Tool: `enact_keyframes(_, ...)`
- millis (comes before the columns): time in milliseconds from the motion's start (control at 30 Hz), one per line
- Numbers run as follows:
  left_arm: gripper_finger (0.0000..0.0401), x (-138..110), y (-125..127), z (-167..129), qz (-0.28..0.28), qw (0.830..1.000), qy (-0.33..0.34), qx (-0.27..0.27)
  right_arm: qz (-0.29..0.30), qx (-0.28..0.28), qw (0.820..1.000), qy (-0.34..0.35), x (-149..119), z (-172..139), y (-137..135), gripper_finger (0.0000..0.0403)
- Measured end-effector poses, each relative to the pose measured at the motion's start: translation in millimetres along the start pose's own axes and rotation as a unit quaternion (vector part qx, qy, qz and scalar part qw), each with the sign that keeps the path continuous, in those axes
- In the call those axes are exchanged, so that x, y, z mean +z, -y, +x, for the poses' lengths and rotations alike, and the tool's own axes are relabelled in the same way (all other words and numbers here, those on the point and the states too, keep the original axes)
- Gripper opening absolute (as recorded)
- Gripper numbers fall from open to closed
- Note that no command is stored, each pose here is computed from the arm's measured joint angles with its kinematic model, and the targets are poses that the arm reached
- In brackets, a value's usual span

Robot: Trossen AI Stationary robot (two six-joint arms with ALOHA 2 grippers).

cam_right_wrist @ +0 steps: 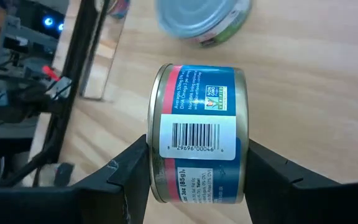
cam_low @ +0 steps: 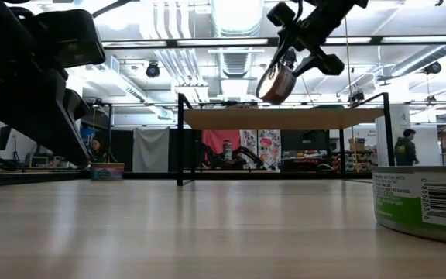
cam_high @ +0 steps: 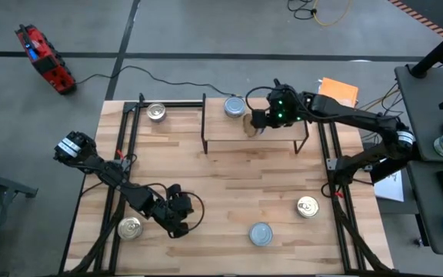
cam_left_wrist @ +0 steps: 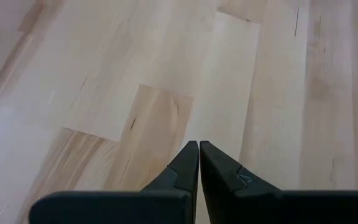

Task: Stack canned seafood by type on shelf
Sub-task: Put the blue-pink tuna can on the shelf

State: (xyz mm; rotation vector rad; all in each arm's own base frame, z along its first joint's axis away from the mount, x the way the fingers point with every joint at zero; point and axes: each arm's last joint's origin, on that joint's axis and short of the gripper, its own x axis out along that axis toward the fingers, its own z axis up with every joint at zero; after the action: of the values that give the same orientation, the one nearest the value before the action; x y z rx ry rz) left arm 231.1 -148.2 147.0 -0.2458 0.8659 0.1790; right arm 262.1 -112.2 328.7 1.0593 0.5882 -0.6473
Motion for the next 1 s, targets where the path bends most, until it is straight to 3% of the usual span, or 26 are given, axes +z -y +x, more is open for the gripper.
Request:
enact_keyframes(600, 0.0, 0.2, 0.0, 0.0, -0.004, 1.0, 0.002, 0.001, -0.005, -0.042, 0.999, 0.013, -5.4, 10.5, 13.9, 0.0194)
enact_keyframes(800, 0.0, 0.2, 0.0, 0.0, -0.008, 1.0, 0.002, 0.001, 0.006, -0.064, 0.998, 0.011, -7.2, 13.0, 17.8, 0.0293)
enact_keyframes(1000, 0.0, 0.3, -0.2, 0.0, -0.01, 1.0, 0.005, 0.004, 0.014, -0.062, 0.998, 0.013, -6.7, 12.4, 17.5, 0.0322)
